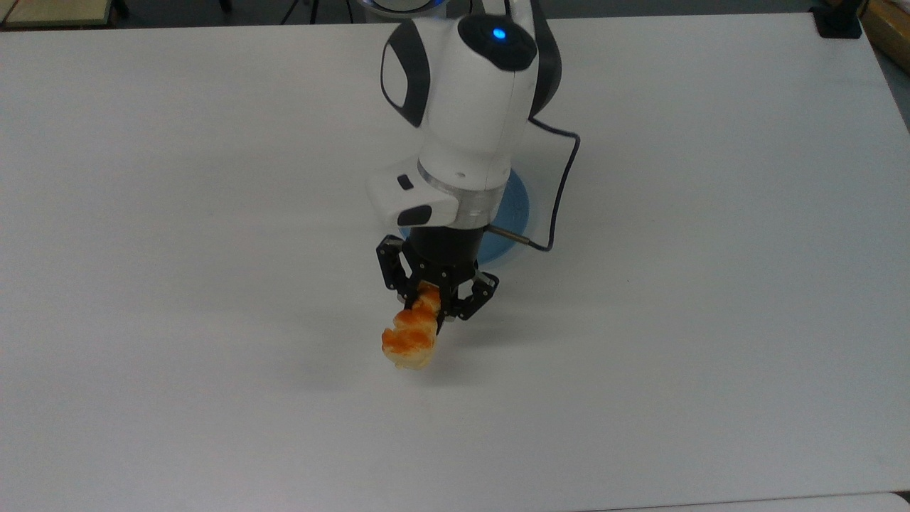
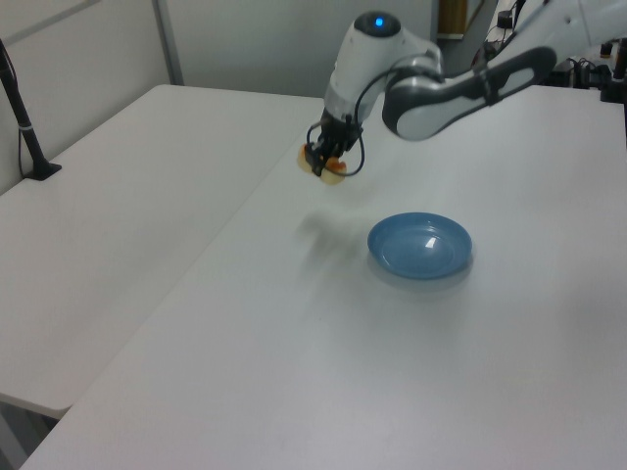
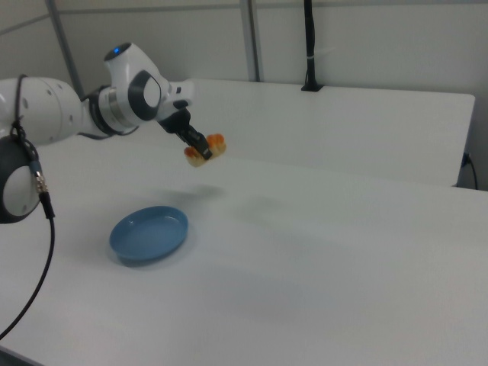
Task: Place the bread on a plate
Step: 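Lift the bread roll and carry it over the blue plate, then lower the bread onto the plate and open the gripper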
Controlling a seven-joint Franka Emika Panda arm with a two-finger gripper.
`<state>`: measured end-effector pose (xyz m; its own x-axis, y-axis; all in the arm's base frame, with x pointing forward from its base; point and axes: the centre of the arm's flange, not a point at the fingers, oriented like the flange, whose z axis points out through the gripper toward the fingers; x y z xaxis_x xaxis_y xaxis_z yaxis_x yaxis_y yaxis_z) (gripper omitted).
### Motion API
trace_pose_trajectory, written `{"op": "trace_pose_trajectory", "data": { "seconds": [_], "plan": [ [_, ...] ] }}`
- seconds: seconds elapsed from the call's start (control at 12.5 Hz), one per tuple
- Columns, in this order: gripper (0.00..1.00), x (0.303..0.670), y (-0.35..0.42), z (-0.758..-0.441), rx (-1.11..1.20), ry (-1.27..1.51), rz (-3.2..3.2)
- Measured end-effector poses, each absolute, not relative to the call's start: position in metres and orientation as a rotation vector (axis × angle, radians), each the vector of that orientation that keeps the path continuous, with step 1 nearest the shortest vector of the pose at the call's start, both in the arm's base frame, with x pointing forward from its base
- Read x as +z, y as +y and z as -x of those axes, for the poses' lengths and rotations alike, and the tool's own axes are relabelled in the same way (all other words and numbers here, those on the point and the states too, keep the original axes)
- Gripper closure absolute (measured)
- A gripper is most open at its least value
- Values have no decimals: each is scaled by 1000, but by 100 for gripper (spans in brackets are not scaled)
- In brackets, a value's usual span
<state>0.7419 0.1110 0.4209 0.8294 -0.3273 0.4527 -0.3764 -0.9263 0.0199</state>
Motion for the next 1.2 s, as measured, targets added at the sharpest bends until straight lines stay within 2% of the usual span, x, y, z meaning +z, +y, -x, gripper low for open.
{"op": "trace_pose_trajectory", "data": {
  "seconds": [0.24, 0.4, 0.48, 0.64, 0.96, 1.2],
  "plan": [
    [61, 497, 105, -709, 537, -488, -3002],
    [60, 532, 104, -679, 462, -410, -3045],
    [60, 538, 104, -667, 440, -386, -3051],
    [60, 522, 111, -642, 347, -313, -3051],
    [60, 428, 144, -602, 64, -175, -3031],
    [59, 381, 148, -584, -60, -125, -2995]
  ]
}}
